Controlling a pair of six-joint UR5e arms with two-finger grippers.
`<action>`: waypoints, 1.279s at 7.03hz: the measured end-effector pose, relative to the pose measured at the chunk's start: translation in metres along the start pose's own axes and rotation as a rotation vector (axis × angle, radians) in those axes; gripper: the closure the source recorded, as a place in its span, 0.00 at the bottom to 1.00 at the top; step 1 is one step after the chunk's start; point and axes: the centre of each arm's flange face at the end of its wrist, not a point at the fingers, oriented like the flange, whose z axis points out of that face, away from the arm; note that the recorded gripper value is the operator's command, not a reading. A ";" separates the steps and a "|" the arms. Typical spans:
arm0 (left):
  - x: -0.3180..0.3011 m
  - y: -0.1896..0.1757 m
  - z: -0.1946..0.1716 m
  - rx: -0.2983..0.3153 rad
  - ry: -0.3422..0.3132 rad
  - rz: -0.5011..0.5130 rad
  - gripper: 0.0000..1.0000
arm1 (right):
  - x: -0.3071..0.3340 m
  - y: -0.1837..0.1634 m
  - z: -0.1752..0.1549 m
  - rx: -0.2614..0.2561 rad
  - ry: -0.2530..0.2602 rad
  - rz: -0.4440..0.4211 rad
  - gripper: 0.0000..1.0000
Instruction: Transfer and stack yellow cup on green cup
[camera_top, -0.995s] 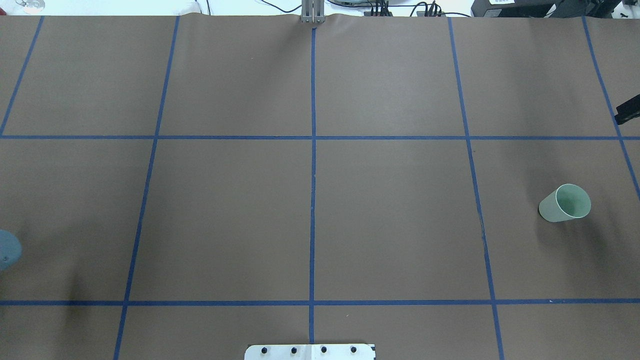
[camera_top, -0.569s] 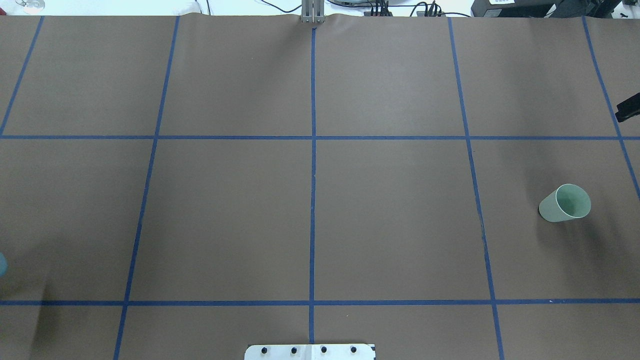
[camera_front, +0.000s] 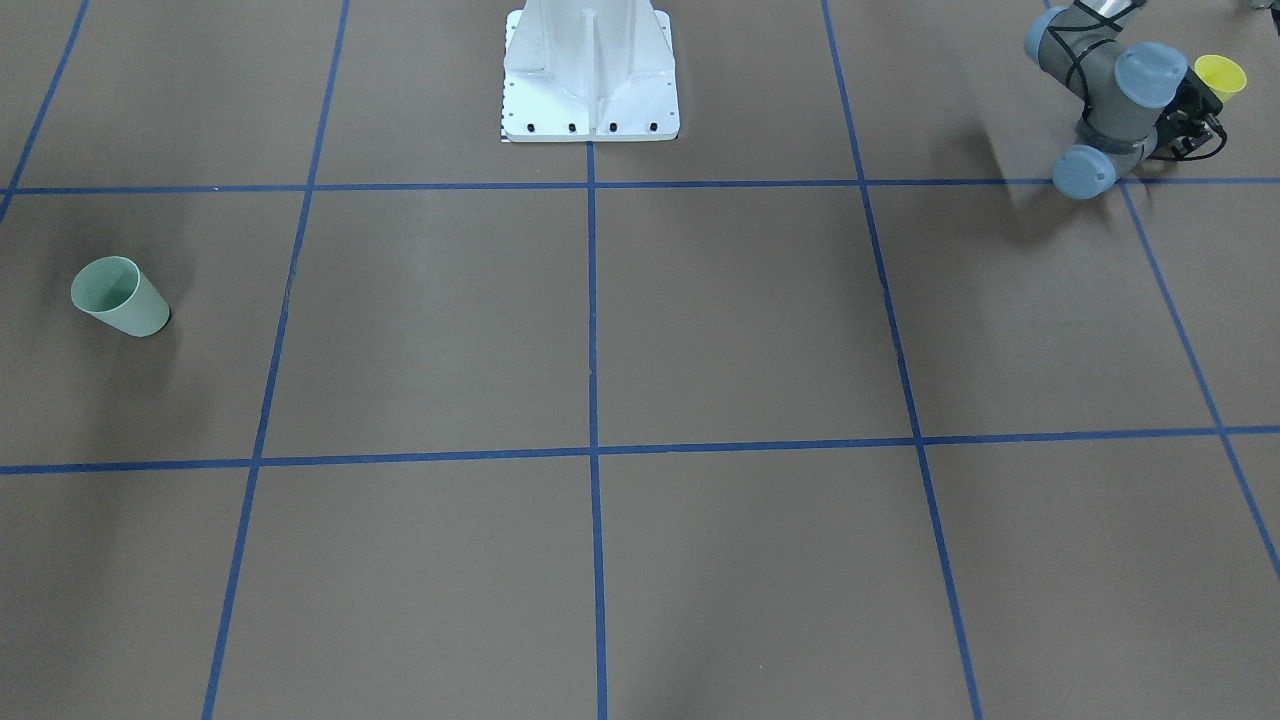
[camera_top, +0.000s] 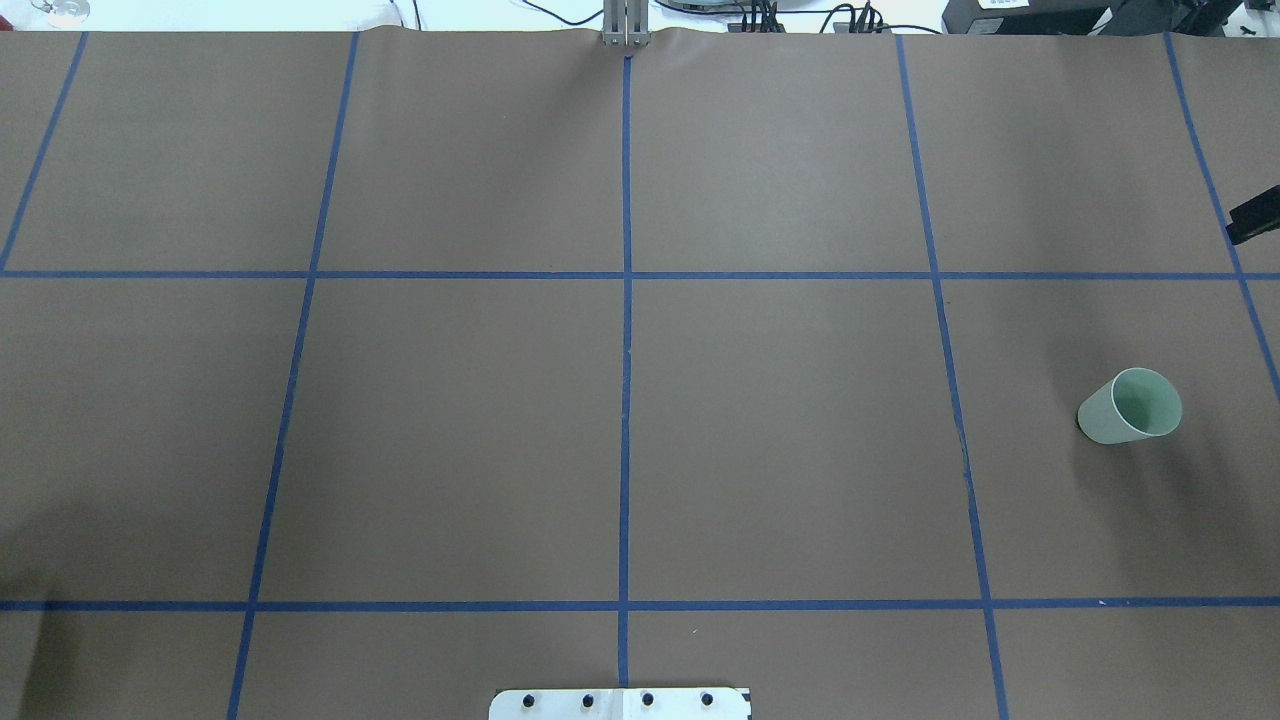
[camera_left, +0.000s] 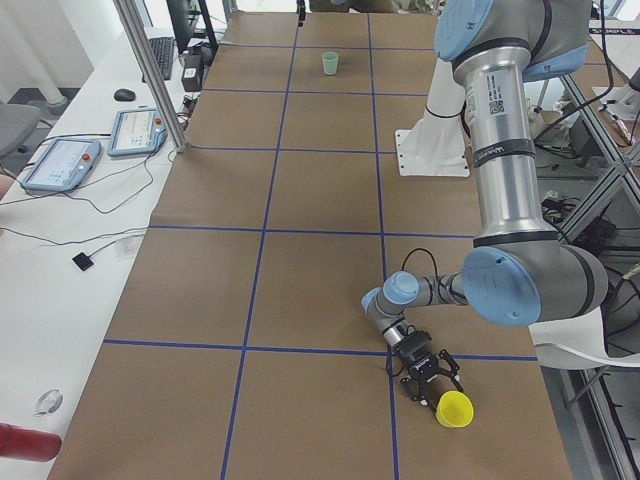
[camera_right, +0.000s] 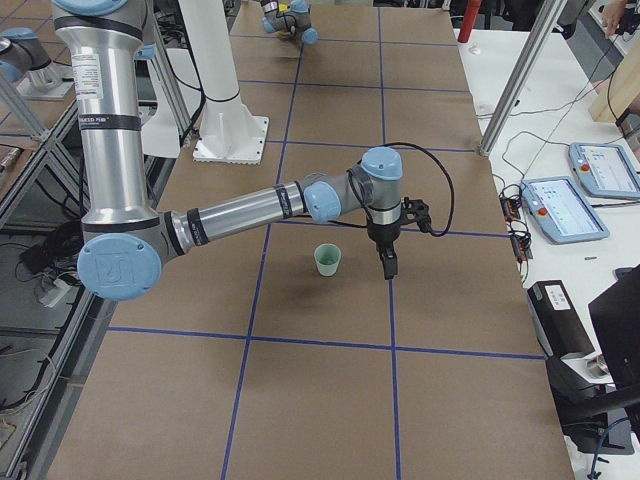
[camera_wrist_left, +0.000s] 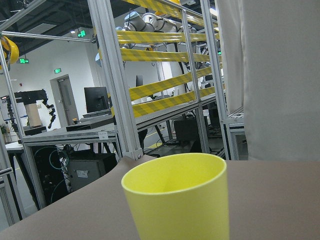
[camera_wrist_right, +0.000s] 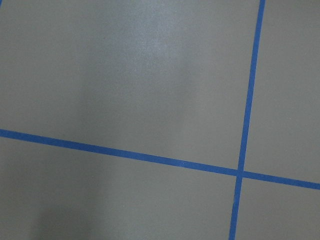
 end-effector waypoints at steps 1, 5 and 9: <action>-0.001 0.001 0.001 -0.002 0.004 -0.001 0.10 | -0.002 0.001 -0.002 0.004 -0.002 -0.003 0.01; 0.003 0.004 0.018 0.003 0.005 -0.023 0.10 | -0.005 0.003 -0.008 0.012 -0.004 -0.009 0.01; 0.007 0.009 0.035 -0.009 -0.016 -0.034 0.62 | -0.013 0.012 -0.025 0.032 -0.013 -0.022 0.01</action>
